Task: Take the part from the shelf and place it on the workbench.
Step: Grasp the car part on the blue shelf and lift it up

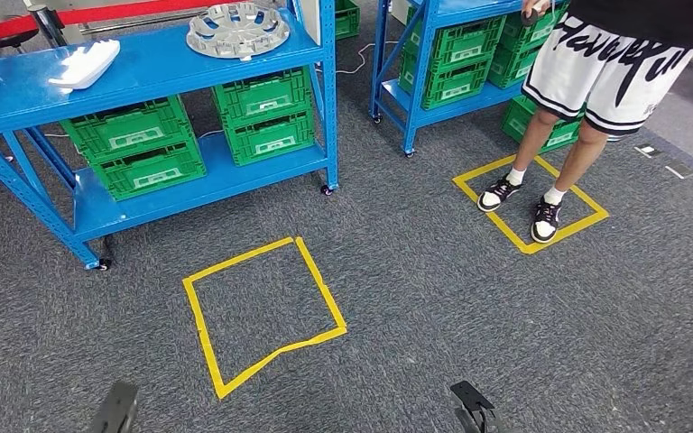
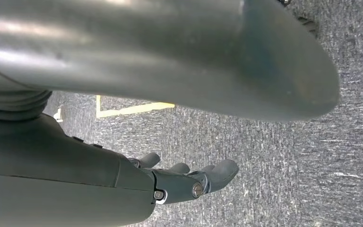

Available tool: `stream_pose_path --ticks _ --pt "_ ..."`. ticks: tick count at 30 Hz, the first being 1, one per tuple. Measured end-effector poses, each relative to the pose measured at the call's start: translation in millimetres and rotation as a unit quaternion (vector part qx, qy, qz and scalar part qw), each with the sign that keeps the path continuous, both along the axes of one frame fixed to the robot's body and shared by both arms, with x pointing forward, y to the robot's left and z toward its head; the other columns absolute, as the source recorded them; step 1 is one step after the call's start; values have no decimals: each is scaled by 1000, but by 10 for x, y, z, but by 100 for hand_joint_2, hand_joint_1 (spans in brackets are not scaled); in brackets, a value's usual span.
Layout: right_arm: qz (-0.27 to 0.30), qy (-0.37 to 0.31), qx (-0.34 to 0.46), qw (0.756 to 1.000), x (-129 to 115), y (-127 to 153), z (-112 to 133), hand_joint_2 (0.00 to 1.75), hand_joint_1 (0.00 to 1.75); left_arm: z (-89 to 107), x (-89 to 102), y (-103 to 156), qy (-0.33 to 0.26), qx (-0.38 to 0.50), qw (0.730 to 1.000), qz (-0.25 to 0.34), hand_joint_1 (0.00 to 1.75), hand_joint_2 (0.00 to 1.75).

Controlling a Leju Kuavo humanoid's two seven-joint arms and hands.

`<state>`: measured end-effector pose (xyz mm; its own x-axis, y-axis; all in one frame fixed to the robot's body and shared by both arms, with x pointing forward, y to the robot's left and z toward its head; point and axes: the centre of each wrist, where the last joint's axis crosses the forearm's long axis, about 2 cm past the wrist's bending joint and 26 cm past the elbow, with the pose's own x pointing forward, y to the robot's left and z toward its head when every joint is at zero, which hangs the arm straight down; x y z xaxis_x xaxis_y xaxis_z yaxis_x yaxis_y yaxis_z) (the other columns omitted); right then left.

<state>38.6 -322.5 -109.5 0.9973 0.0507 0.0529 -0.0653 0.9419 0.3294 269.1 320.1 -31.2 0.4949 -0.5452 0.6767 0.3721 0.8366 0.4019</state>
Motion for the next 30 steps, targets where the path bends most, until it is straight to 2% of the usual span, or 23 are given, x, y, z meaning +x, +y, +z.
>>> stream_pose_path --ticks 3,8,12,14,17,20,25,30 --pt "2 -1 0 1000 2 2 0 0 0 330 463 2 -71 20 997 -24 0 0" --pt "7 1 -1 1000 5 4 0 0 0 941 1109 -34 -175 96 978 -61 0 0" --pt "10 2 -1 1000 12 4 1 0 0 1567 1589 -83 -266 196 941 -76 0 0" --pt "12 2 -2 1000 18 4 2 0 0 1860 1770 -113 -298 244 919 -84 0 0" --pt "14 2 -2 1000 28 4 3 0 0 2170 1937 -153 -310 298 898 -89 0 0" --pt "14 1 -2 1000 31 4 3 0 0 2349 2025 -173 -300 326 893 -83 0 0" --pt "13 -4 -2 1000 31 4 3 0 0 2503 2097 -139 -282 340 894 -76 0 0" --pt "13 -1 -2 1000 32 4 3 0 0 2545 2117 -103 -271 336 899 -80 0 0"
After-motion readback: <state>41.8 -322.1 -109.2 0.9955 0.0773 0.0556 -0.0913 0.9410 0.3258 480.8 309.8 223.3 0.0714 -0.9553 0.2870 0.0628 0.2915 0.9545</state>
